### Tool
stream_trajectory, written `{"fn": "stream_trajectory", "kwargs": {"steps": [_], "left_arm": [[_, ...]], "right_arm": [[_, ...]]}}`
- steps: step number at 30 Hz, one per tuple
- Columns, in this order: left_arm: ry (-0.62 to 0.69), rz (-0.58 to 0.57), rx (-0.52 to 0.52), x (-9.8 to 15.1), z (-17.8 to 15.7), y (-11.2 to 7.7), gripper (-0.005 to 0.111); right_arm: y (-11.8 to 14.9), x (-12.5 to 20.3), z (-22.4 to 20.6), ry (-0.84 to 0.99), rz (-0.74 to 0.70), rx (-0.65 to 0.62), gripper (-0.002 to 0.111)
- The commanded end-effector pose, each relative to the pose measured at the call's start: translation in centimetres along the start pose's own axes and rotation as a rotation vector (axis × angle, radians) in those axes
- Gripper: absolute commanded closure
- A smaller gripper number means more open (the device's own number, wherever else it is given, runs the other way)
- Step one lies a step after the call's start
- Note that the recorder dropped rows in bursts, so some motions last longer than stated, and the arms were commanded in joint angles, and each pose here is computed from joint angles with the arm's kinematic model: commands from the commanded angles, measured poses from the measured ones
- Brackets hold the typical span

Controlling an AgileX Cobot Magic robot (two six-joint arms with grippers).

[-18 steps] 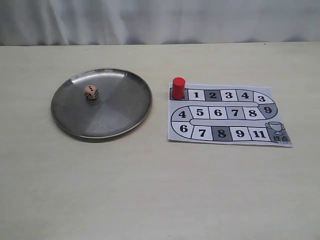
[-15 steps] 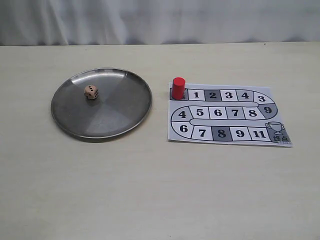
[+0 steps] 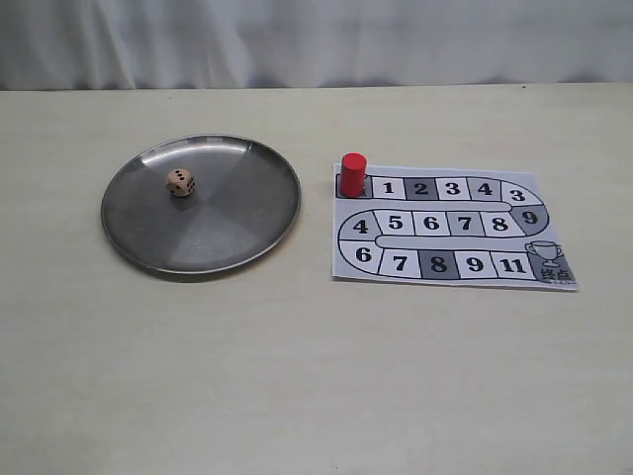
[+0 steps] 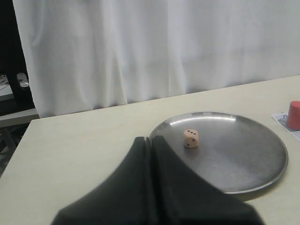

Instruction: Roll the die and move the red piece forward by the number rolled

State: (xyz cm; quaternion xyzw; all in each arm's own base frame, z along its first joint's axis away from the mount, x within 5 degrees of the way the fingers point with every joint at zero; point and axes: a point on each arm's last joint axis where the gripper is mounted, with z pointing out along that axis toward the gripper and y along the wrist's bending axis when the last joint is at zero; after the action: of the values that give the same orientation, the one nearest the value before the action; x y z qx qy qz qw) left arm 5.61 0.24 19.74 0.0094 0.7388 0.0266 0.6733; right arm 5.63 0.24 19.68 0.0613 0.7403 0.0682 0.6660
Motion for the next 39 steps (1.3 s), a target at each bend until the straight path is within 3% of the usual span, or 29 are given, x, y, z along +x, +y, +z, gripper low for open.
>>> {"fn": "stream_trajectory", "kwargs": {"steps": [1,24,26,28,30,32,33,35,39], "left_arm": [[-0.008,-0.006,0.002,0.0,0.0,0.0,0.107],[-0.008,-0.006,0.002,0.0,0.0,0.0,0.107],[-0.008,-0.006,0.002,0.0,0.0,0.0,0.107],[-0.008,-0.006,0.002,0.0,0.0,0.0,0.107],[-0.008,-0.006,0.002,0.0,0.0,0.0,0.107],[-0.008,-0.006,0.002,0.0,0.0,0.0,0.107],[-0.008,-0.006,0.002,0.0,0.0,0.0,0.107],[-0.008,-0.006,0.002,0.0,0.0,0.0,0.107],[-0.008,-0.006,0.002,0.0,0.0,0.0,0.107]], "right_arm": [[0.0,0.0,0.0,-0.007,-0.003,0.004,0.104],[0.0,-0.1,0.0,-0.027,-0.003,0.004,0.104],[0.0,-0.8,-0.1,-0.099,0.014,0.003,0.104],[-0.2,-2.3,-0.4,-0.270,0.221,-0.013,0.104],[-0.5,-3.4,-0.7,-0.399,0.312,-0.004,0.104],[-0.8,-4.6,-1.4,-0.553,0.290,0.011,0.104],[-0.3,-5.3,-1.6,-0.559,0.192,-0.006,0.104],[0.3,-5.4,-1.2,-0.435,0.105,-0.026,0.104],[0.1,-3.9,2.0,-0.149,0.084,0.027,0.104]]}}
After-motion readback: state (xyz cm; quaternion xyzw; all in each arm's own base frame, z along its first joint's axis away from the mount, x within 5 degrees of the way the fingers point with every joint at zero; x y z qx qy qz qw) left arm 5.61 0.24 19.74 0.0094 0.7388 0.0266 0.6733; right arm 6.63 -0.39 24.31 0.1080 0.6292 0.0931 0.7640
